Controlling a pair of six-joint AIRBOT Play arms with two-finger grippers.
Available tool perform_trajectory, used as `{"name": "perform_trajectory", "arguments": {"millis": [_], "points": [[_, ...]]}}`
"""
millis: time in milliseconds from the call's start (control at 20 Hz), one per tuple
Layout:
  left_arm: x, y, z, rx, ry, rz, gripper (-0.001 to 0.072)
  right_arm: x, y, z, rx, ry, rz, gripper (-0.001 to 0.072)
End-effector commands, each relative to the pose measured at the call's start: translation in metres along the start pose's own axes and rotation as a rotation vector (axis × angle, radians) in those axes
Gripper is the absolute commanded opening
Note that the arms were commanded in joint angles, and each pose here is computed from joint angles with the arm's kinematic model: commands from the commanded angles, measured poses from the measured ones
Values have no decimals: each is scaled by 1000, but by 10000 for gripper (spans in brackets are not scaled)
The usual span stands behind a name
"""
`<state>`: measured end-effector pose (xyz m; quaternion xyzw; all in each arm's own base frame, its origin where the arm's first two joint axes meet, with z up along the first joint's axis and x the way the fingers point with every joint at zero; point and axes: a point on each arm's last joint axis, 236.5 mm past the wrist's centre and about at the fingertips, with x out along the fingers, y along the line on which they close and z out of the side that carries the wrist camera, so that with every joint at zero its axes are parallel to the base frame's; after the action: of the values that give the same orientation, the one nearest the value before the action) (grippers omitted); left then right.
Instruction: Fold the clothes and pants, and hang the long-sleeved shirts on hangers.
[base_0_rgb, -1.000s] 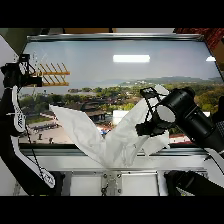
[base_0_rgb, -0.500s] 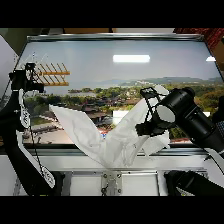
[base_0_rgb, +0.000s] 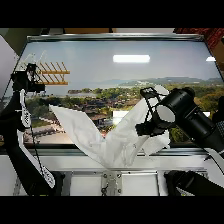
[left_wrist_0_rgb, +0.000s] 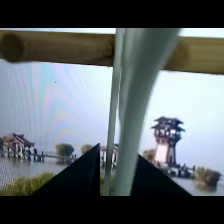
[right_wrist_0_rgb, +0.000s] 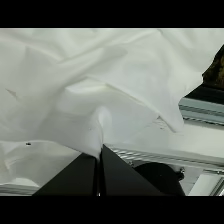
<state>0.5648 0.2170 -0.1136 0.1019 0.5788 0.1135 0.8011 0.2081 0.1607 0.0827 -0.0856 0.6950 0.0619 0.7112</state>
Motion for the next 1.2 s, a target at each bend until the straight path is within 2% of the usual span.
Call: {"name": "perform_trajectory", "arguments": {"millis": [0, 350, 800, 1150], "points": [[-1, 0, -3, -3, 14, -2, 15, 0, 0, 0, -1, 1, 0, 22], [-21, -2, -7, 0, 46, -8, 11, 0, 0, 0, -1, 1, 0, 22], [-135, -4, 46, 50, -131, 67, 9, 0, 0, 0, -1, 2, -1, 22], [-223, -32, 59, 76, -217, 47, 10, 0, 0, 0, -1, 2, -1, 23]]}}
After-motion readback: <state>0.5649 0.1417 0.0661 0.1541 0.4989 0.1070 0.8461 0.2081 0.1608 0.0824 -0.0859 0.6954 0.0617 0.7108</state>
